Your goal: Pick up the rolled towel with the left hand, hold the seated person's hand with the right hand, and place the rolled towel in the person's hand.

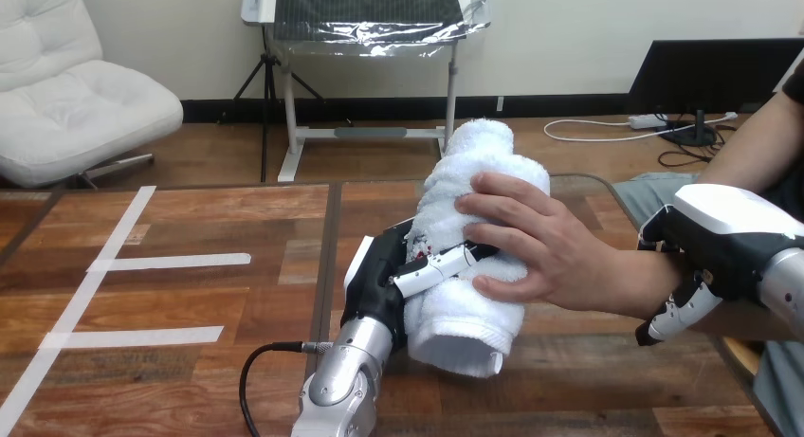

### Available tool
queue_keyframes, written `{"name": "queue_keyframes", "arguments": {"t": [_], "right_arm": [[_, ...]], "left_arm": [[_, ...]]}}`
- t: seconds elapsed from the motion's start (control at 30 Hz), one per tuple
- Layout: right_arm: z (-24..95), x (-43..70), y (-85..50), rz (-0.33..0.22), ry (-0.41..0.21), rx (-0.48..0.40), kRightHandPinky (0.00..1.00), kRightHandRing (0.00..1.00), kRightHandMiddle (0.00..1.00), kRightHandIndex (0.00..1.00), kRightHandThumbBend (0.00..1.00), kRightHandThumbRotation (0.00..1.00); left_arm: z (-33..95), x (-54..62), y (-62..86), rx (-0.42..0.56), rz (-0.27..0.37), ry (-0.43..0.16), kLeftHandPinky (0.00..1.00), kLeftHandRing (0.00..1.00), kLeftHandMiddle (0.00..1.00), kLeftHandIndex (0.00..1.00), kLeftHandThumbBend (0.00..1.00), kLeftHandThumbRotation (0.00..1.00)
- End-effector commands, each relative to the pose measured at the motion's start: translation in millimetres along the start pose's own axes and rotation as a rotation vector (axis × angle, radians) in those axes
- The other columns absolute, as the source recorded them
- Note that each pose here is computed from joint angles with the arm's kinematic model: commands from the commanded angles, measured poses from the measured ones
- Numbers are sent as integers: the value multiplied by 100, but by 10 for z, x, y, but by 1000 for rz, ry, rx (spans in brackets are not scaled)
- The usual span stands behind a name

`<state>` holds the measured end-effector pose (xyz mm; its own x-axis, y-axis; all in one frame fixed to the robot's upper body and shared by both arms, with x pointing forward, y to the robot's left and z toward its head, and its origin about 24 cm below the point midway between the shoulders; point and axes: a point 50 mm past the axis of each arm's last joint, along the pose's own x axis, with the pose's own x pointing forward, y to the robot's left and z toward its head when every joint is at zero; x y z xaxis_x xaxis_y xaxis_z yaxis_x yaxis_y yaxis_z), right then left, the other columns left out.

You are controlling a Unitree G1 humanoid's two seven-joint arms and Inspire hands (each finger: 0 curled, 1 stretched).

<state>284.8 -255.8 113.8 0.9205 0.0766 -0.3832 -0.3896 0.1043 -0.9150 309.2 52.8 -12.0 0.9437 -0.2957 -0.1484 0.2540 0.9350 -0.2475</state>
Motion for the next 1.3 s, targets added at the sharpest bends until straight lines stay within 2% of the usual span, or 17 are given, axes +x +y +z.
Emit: {"name": "queue_keyframes", "arguments": {"t": [0.0, 0.37, 0.47, 0.67, 0.7, 0.87, 1.0, 1.03, 1.27], "right_arm": [[48, -49, -295, -122, -25, 1, 26, 35, 44, 48, 80, 0], [60, -44, -279, -122, -27, -5, 24, 32, 42, 50, 81, 0], [64, -42, -273, -132, -31, -14, 25, 33, 43, 52, 82, 0], [77, -48, -264, -145, -37, -47, 34, 43, 52, 58, 84, 0], [79, -50, -265, -146, -39, -52, 37, 46, 54, 60, 84, 0], [90, -59, -265, -155, -48, -79, 42, 50, 58, 63, 85, 0], [99, -64, -267, -163, -53, -86, 44, 53, 61, 66, 85, 0], [102, -65, -267, -165, -54, -86, 45, 54, 62, 67, 85, 0], [120, -77, -266, -179, -62, -78, 47, 57, 65, 70, 85, 0]], "left_arm": [[314, 172, -991, -76, -285, -96, 20, 27, 35, 42, 74, 15], [304, 177, -942, -51, -308, -78, 21, 29, 37, 42, 75, 16], [305, 176, -919, -28, -325, -79, 23, 31, 39, 44, 74, 19], [314, 167, -878, 2, -369, -91, 27, 37, 45, 52, 70, 26], [315, 167, -872, 9, -374, -91, 29, 41, 49, 56, 71, 31], [320, 159, -840, 17, -402, -98, 35, 48, 56, 65, 74, 41], [325, 155, -820, 25, -421, -103, 43, 54, 63, 73, 78, 49], [326, 154, -813, 31, -426, -103, 48, 58, 67, 77, 81, 53], [337, 143, -745, 70, -450, -117, 62, 67, 76, 87, 90, 63]]}}
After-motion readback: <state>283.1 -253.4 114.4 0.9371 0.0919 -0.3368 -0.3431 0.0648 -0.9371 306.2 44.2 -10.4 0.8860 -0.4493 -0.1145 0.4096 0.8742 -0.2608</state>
